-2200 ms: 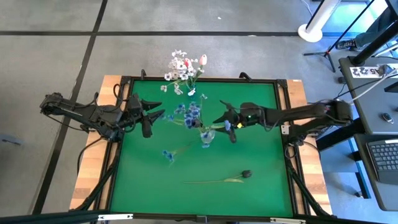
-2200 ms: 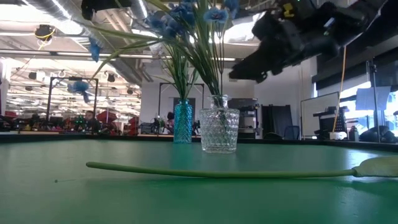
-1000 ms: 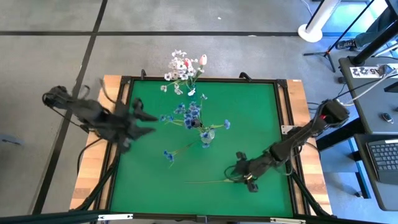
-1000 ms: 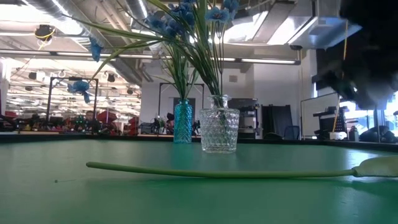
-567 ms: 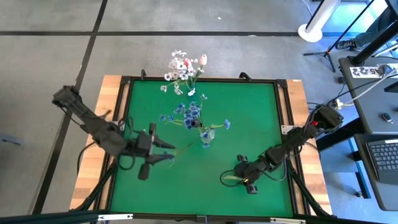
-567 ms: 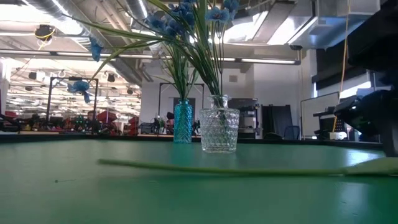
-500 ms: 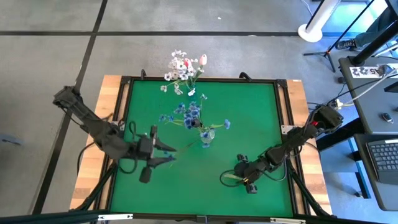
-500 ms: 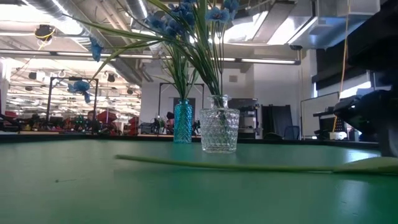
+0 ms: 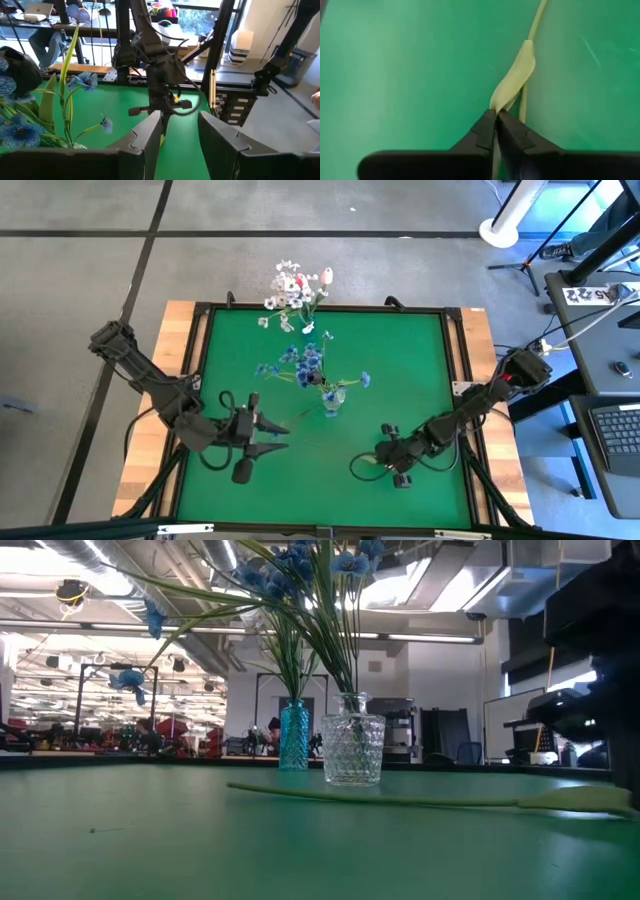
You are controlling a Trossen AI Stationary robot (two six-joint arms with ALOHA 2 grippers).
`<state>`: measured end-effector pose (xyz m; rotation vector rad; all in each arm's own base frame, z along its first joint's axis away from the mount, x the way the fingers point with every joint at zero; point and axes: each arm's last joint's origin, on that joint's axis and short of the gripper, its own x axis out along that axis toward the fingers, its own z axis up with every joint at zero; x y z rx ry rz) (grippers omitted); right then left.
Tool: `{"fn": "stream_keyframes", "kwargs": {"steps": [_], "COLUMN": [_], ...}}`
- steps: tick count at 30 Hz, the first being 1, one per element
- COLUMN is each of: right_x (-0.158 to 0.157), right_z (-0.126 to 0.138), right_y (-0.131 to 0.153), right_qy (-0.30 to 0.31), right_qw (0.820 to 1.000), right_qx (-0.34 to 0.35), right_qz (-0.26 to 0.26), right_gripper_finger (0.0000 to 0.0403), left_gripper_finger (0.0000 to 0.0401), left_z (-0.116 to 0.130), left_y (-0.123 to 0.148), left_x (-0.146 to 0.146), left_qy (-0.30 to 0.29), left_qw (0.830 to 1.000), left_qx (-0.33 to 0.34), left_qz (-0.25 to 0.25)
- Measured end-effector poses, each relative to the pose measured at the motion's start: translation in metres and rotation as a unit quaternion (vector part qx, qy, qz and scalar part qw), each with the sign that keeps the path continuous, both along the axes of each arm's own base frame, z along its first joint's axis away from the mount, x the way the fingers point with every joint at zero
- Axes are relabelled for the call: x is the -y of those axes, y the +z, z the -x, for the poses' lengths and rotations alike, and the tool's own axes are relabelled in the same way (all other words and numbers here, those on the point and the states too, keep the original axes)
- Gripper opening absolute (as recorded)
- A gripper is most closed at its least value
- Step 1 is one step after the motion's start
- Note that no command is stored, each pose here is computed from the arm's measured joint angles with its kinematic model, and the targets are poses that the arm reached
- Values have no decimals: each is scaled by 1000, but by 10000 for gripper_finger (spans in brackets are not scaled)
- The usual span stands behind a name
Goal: Sort flowers into vase by color
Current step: Put the black flower into the transparent vase
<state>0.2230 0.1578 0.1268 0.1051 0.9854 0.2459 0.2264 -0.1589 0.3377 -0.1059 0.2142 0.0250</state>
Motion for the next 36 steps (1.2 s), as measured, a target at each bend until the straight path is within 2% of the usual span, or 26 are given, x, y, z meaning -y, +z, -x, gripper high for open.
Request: {"fn": "stream_keyframes", "kwargs": {"steps": [4, 7, 9, 13, 18, 23, 26, 28, 32, 36], "right_x": [-6, -11, -17, -29, -32, -34, -35, -35, -36, -37], "right_z": [-8, -17, -23, -30, -36, -39, -39, -40, -40, -40], "right_y": [23, 53, 78, 127, 172, 195, 202, 204, 209, 218], "right_qy": [-1, 3, 12, 42, 45, 51, 50, 50, 54, 57], "right_qw": [998, 993, 992, 990, 991, 992, 992, 992, 993, 994], "right_qx": [-51, -78, -72, -36, 0, 30, 39, 41, 45, 55], "right_qz": [48, 84, 100, 130, 126, 113, 106, 104, 93, 81], "right_gripper_finger": [8, 6, 6, 3, 2, 1, 1, 1, 1, 0], "left_gripper_finger": [124, 124, 124, 124, 124, 124, 125, 128, 152, 188], "left_z": [0, -2, -10, -26, -47, -71, -85, -95, -113, -126], "left_y": [1, 5, 1, -28, -48, -54, -62, -65, -70, -83], "left_x": [1, 3, 9, 21, 27, 43, 52, 54, 52, 50], "left_qy": [1, 4, -6, -8, 1, 0, 20, 45, 75, 63], "left_qw": [1000, 998, 997, 1000, 999, 989, 974, 964, 961, 967], "left_qx": [7, 27, 29, -15, -43, -48, -60, -65, -69, -81], "left_qz": [15, 64, 66, 21, -19, -139, -219, -254, -257, -231]}}
